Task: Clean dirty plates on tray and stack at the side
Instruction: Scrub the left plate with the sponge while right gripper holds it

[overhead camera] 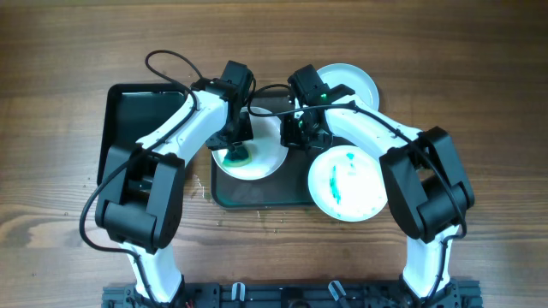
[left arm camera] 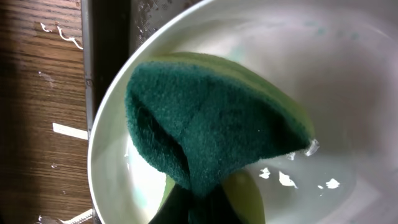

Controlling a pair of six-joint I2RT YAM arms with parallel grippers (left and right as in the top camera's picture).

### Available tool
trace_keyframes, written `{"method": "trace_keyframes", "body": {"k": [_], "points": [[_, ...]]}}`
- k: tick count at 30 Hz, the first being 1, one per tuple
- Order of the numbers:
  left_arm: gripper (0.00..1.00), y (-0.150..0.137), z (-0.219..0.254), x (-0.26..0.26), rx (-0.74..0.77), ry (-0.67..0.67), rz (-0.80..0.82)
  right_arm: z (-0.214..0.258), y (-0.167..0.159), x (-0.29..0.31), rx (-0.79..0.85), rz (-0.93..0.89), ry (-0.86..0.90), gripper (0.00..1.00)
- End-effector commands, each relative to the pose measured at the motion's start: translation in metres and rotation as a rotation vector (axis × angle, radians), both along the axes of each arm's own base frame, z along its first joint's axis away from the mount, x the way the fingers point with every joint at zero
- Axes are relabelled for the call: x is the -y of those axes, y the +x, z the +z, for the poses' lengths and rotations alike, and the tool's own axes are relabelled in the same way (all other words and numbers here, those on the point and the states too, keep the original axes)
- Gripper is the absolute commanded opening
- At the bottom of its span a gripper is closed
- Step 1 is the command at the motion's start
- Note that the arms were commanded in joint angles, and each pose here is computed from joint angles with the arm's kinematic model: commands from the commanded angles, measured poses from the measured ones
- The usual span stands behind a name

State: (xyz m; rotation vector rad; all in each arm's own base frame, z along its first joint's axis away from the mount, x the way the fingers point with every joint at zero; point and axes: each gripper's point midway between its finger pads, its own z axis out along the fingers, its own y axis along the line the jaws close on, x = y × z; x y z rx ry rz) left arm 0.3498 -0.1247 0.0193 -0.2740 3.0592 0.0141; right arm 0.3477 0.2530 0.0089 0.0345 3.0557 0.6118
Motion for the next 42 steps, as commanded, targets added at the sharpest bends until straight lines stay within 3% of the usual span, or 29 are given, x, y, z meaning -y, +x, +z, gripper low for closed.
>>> {"method": "trace_keyframes", "body": {"k": [1,3,7,10,14,16,18,21,28,30,32,34,36,37,40,42], "points": [[0.04,-0.025,0.005,0.059,-0.113,-0.295,-0.167,-0.008,-0.001,-0.001,-0.021,0.004,-0.001,0.04],[0.04,-0.03,0.016,0.094,-0.113,-0.465,-0.252,-0.008,-0.001,-0.001,-0.022,0.004,0.0,0.04],[0.04,-0.007,0.019,0.108,-0.001,-0.477,-0.275,-0.008,-0.002,-0.001,-0.025,0.004,0.0,0.04],[0.04,0.02,0.01,0.082,0.103,-0.3,-0.17,-0.008,-0.002,-0.001,-0.025,0.004,0.0,0.04],[0.04,0.042,0.007,0.023,0.214,0.033,-0.054,-0.008,-0.003,-0.001,-0.028,0.004,-0.002,0.04],[0.04,0.041,0.01,-0.006,0.232,0.185,0.027,-0.008,-0.003,-0.001,-0.028,0.004,-0.002,0.04],[0.04,0.031,0.01,-0.014,0.196,0.225,0.036,-0.008,-0.003,-0.001,-0.028,0.004,-0.002,0.05],[0.04,0.001,0.001,-0.001,0.051,0.129,0.014,-0.007,0.0,0.003,-0.03,-0.007,0.006,0.04],[0.04,-0.034,0.006,0.077,-0.131,-0.324,-0.163,-0.011,0.0,-0.001,-0.076,0.053,0.134,0.04],[0.04,-0.036,0.015,0.098,-0.133,-0.455,-0.241,-0.011,0.0,-0.002,-0.075,0.052,0.135,0.04],[0.04,-0.025,0.016,0.102,-0.082,-0.464,-0.251,-0.011,0.0,-0.001,-0.076,0.051,0.134,0.04],[0.04,0.001,0.011,0.09,0.02,-0.367,-0.185,-0.011,0.0,-0.001,-0.076,0.051,0.134,0.04],[0.04,0.027,0.006,0.06,0.132,-0.182,-0.09,-0.011,0.0,-0.001,-0.077,0.051,0.133,0.04],[0.04,0.04,0.006,0.033,0.201,-0.029,-0.01,-0.011,-0.001,-0.001,-0.079,0.052,0.132,0.04],[0.04,0.032,0.009,-0.013,0.211,0.201,0.126,-0.012,-0.001,0.0,-0.079,0.049,0.124,0.04],[0.04,0.015,0.006,-0.016,0.138,0.212,0.123,-0.012,-0.001,0.0,-0.078,0.049,0.125,0.04]]}}
